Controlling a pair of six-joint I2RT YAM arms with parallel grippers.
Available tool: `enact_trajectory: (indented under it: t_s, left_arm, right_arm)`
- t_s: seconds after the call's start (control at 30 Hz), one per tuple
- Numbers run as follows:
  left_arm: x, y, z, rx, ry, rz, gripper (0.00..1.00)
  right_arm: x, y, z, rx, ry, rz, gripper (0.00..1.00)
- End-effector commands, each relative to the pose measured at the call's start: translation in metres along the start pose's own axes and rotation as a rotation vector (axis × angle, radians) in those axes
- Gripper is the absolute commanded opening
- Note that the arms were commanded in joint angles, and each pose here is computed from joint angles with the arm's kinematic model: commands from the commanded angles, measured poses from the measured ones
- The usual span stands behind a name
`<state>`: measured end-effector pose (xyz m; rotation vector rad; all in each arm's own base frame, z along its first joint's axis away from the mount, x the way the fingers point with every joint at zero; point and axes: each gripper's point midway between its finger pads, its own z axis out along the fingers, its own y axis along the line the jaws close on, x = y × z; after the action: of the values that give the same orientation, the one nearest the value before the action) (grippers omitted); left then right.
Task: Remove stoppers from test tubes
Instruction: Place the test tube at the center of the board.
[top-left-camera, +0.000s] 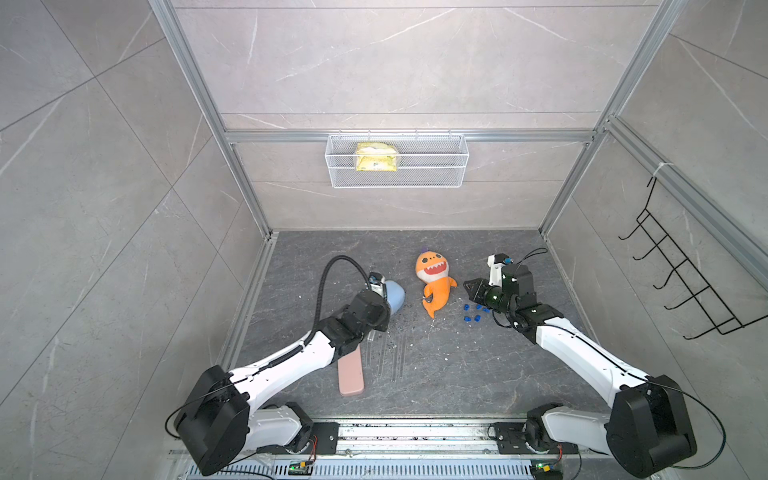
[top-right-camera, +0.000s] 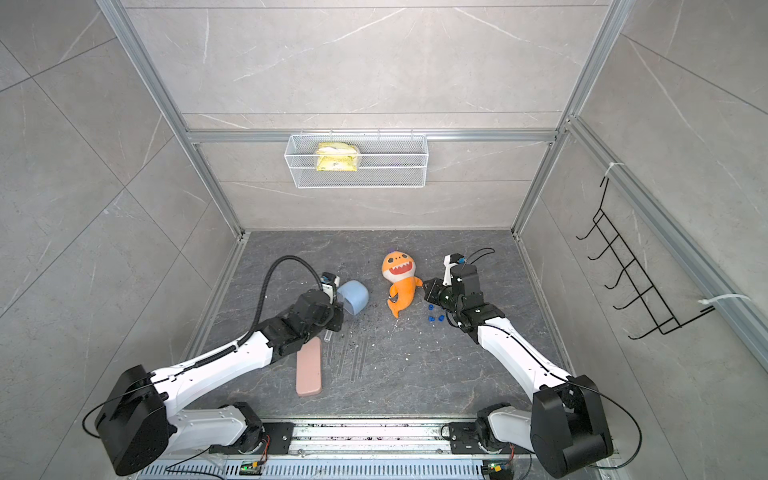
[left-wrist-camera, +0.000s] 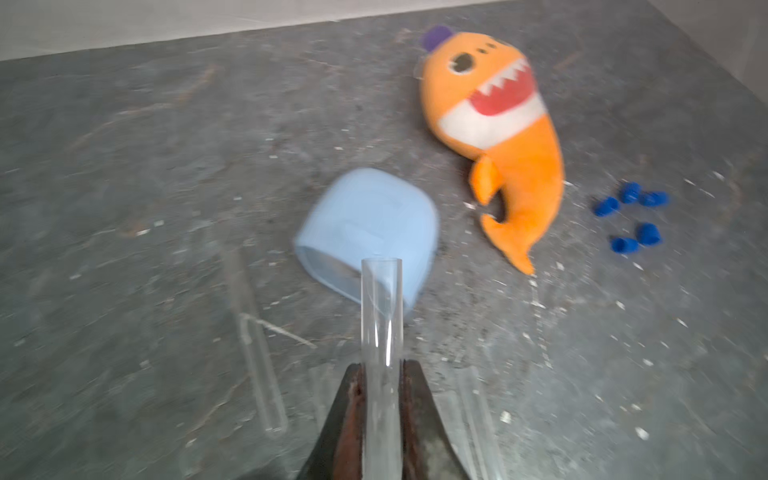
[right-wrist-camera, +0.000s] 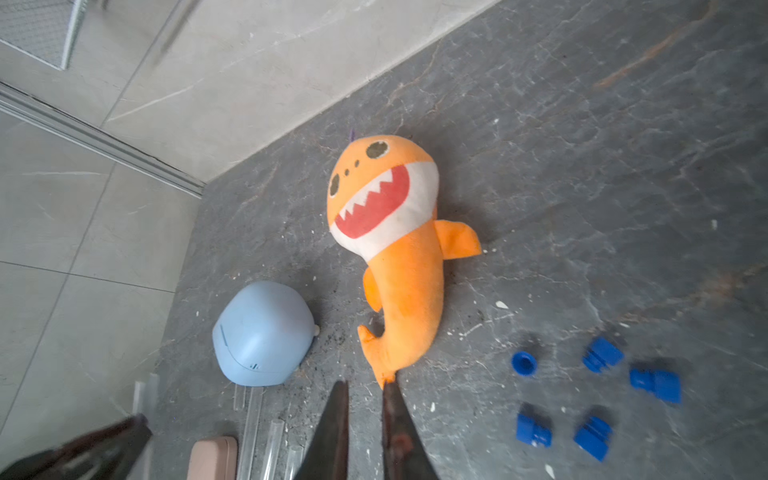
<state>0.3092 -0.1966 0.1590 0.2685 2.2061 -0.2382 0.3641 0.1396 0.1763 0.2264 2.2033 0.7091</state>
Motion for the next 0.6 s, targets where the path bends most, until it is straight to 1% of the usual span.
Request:
enact_trajectory:
  t_s: [0.0,0.1,0.2,0.3,0.43,0.57]
  left_arm:
    - [0.012,0.051,-0.006,-0.134,0.039,-0.065,0.00]
    - [0.013,0.085,-0.001,-0.183,0.054,-0.140,0.00]
    - [0.012,0.111,0.011,-0.213,0.065,-0.203,0.00]
    - [0.016,0.133,0.026,-0.242,0.100,-0.252,0.00]
    - [0.025,0.152,0.049,-0.262,0.145,-0.317,0.00]
    - [0.038,0.161,0.072,-0.287,0.192,-0.330,0.00]
  right_arm:
    - [0.007,-0.017,-0.005,0.070,0.004,-0.021,0.00]
    - [0.011,-0.023,-0.003,0.084,0.009,-0.002,0.00]
    - [0.014,-0.027,-0.003,0.095,0.016,0.011,0.00]
    - [0.017,-0.029,-0.005,0.099,0.020,0.013,0.00]
    - [0.021,-0.032,-0.009,0.105,0.024,0.012,0.00]
    - [0.026,-0.038,-0.010,0.124,0.023,0.016,0.00]
